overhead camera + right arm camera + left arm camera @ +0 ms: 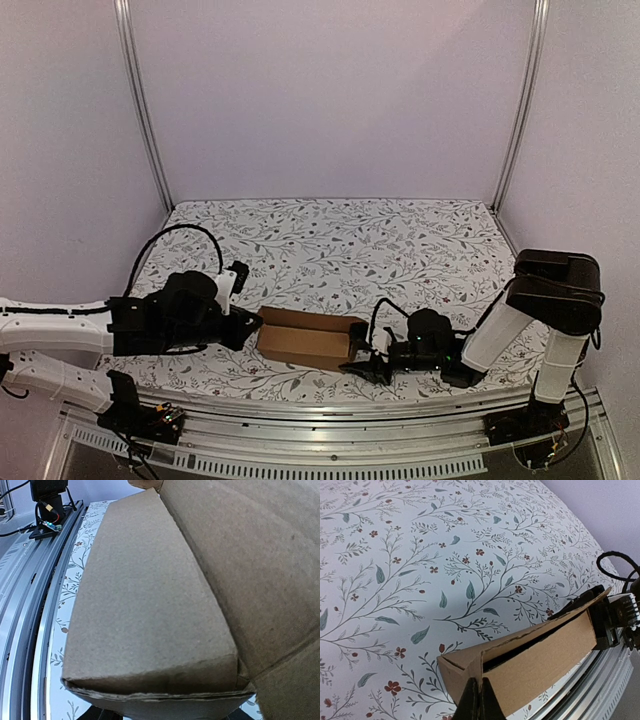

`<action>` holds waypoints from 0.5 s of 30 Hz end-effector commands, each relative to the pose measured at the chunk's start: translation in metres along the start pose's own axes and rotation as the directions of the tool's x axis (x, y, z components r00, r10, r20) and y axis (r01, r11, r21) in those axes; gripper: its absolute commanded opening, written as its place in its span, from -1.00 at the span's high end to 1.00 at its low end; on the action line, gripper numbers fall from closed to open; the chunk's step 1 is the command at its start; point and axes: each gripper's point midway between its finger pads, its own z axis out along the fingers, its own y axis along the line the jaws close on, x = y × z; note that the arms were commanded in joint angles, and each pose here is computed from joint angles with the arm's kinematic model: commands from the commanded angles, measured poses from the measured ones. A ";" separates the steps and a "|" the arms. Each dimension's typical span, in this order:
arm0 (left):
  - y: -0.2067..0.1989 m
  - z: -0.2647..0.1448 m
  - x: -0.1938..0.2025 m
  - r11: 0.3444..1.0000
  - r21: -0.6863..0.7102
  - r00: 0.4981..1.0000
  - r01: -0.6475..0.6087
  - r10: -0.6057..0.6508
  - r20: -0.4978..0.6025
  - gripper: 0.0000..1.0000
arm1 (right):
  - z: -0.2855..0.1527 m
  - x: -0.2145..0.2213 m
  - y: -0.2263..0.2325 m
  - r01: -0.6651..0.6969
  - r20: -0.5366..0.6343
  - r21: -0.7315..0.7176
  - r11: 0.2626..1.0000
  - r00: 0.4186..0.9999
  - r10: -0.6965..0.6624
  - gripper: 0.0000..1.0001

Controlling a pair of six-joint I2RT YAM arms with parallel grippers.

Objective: Fold the paper box

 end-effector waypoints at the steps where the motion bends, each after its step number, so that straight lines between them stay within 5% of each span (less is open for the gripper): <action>1: -0.033 0.001 0.020 0.993 0.121 0.999 -0.012 0.017 -0.036 1.00 | 0.003 0.002 -0.042 -0.095 0.024 0.194 0.976 0.995 0.092 0.38; 15: -0.027 0.011 0.044 0.997 0.072 0.998 -0.002 0.007 -0.068 1.00 | 0.006 0.019 -0.050 -0.227 -0.008 0.232 0.946 0.972 0.235 0.41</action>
